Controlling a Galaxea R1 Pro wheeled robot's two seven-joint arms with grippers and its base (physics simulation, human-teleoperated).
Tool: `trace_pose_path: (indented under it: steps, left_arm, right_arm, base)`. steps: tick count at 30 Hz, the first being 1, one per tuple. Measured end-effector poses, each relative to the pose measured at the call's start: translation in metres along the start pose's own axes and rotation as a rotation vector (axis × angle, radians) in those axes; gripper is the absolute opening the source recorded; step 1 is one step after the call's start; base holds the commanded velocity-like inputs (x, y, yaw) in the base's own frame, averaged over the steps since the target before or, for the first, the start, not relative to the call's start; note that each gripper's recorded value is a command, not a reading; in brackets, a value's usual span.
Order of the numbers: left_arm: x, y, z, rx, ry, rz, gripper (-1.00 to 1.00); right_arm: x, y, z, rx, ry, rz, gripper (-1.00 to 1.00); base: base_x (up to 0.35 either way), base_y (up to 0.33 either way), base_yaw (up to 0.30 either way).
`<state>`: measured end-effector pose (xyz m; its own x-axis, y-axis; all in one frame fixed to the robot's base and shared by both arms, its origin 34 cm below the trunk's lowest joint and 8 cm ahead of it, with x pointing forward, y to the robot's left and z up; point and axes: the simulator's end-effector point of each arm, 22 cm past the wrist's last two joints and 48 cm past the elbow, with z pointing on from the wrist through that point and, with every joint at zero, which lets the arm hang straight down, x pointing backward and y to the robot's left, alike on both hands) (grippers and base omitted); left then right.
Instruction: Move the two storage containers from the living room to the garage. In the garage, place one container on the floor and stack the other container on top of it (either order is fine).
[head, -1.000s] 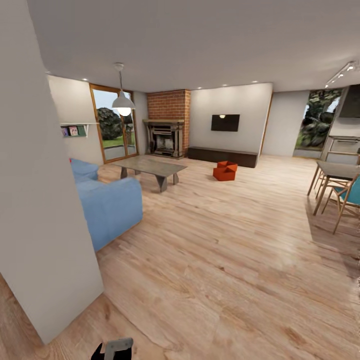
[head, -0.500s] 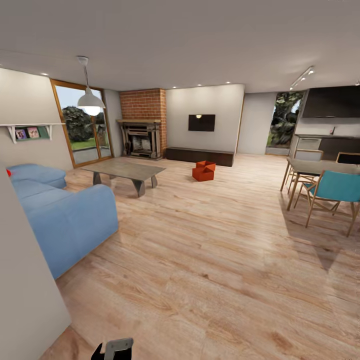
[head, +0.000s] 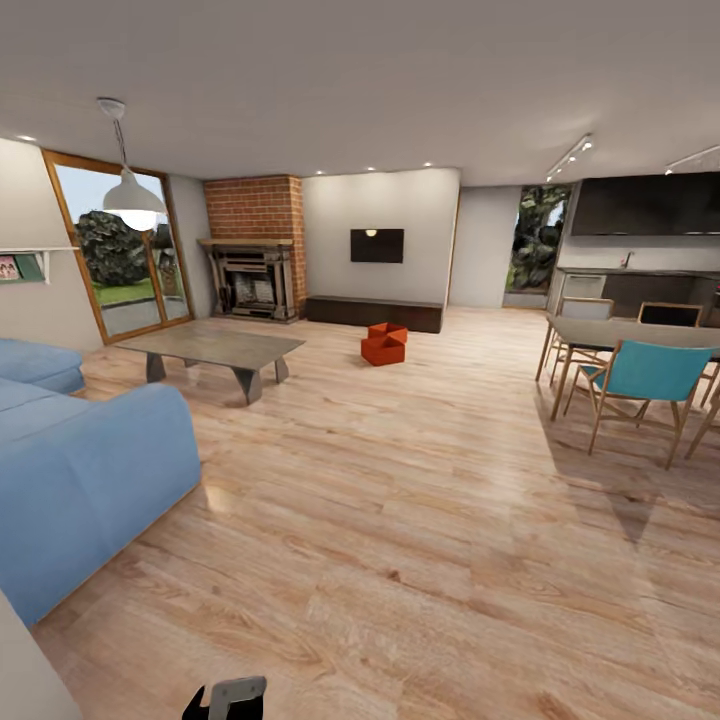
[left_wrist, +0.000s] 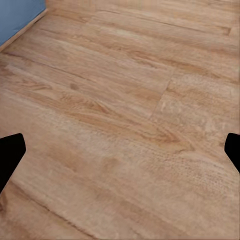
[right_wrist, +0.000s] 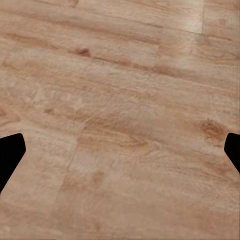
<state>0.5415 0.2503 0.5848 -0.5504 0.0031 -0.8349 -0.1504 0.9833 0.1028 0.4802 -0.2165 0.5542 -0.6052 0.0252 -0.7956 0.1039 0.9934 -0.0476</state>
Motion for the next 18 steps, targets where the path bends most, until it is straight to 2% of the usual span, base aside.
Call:
trace_pose_path:
  steps: [11, 18]
  left_arm:
    - [0.0, 0.0, 0.0, 0.0, 0.0, 0.0, 1.0]
    - [0.0, 0.0001, 0.0, 0.0, 0.0, 0.0, 1.0]
  right_arm:
    - [-0.0001, 0.0, 0.0, 0.0, 0.0, 0.0, 1.0]
    - [-0.0006, 0.0001, 0.0001, 0.0, -0.001, 0.0, 1.0]
  base:
    - [0.341, -0.004, -0.001]
    - [0.341, -0.089, 0.0]
